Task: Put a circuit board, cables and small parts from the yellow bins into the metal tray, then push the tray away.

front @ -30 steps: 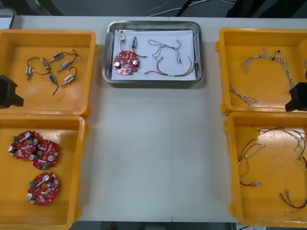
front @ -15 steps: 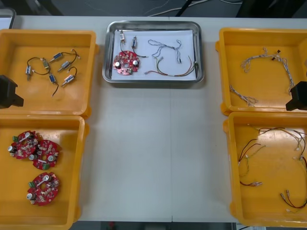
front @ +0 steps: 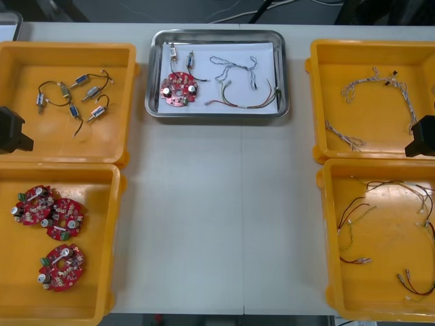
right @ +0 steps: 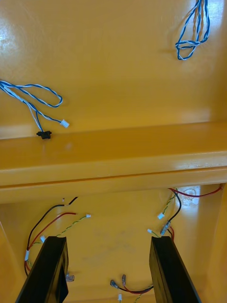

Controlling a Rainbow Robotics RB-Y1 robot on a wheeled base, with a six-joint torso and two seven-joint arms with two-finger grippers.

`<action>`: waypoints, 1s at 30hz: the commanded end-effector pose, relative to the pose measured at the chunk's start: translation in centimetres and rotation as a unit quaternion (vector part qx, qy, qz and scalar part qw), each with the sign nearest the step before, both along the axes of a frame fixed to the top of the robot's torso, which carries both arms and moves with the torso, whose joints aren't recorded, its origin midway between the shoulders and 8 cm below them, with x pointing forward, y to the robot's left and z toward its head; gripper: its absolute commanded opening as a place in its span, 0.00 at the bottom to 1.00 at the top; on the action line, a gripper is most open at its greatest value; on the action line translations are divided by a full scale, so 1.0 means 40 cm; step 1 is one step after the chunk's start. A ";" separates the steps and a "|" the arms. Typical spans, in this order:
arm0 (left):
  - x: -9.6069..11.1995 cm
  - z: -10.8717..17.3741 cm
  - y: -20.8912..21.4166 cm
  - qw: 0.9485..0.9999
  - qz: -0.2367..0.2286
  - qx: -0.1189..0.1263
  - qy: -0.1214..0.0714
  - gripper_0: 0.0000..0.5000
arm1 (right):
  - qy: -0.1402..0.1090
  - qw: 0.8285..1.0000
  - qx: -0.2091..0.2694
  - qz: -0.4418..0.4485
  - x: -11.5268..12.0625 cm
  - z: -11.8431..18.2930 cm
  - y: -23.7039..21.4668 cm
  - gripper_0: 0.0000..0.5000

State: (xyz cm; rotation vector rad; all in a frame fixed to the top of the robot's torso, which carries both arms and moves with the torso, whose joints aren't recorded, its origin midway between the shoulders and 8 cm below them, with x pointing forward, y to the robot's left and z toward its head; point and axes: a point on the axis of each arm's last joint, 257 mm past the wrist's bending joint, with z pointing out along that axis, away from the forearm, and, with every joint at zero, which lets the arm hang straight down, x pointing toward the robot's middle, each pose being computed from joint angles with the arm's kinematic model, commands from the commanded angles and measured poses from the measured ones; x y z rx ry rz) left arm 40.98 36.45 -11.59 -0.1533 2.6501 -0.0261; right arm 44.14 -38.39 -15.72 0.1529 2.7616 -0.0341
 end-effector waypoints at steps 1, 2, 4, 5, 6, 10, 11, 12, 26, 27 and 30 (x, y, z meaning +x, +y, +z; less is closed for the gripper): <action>-0.007 0.033 0.033 0.999 -0.021 0.034 -0.014 1.00 | -0.016 1.000 0.005 -0.002 0.006 0.020 -0.007 1.00; -0.007 0.033 0.033 0.999 -0.021 0.034 -0.014 1.00 | -0.016 1.000 0.005 -0.002 0.006 0.020 -0.007 1.00; -0.007 0.033 0.033 0.999 -0.021 0.034 -0.014 1.00 | -0.016 1.000 0.005 -0.002 0.006 0.020 -0.007 1.00; -0.007 0.033 0.033 0.999 -0.021 0.034 -0.014 1.00 | -0.016 1.000 0.005 -0.002 0.006 0.020 -0.007 1.00; -0.007 0.033 0.033 0.999 -0.021 0.034 -0.014 1.00 | -0.016 1.000 0.005 -0.002 0.006 0.020 -0.007 1.00; -0.007 0.033 0.033 0.999 -0.021 0.034 -0.014 1.00 | -0.016 1.000 0.005 -0.002 0.006 0.020 -0.007 1.00; -0.007 0.033 0.033 0.999 -0.021 0.034 -0.014 1.00 | -0.016 1.000 0.005 -0.002 0.006 0.020 -0.007 1.00; -0.007 0.033 0.033 0.999 -0.021 0.034 -0.014 1.00 | -0.016 1.000 0.005 -0.002 0.006 0.020 -0.007 1.00; -0.007 0.033 0.033 0.999 -0.021 0.034 -0.014 1.00 | -0.016 1.000 0.005 -0.002 0.006 0.020 -0.007 1.00; -0.007 0.033 0.033 0.999 -0.021 0.034 -0.014 1.00 | -0.016 1.000 0.005 -0.002 0.006 0.020 -0.007 1.00; -0.007 0.033 0.033 0.999 -0.021 0.034 -0.014 1.00 | -0.016 1.000 0.005 -0.002 0.006 0.020 -0.007 1.00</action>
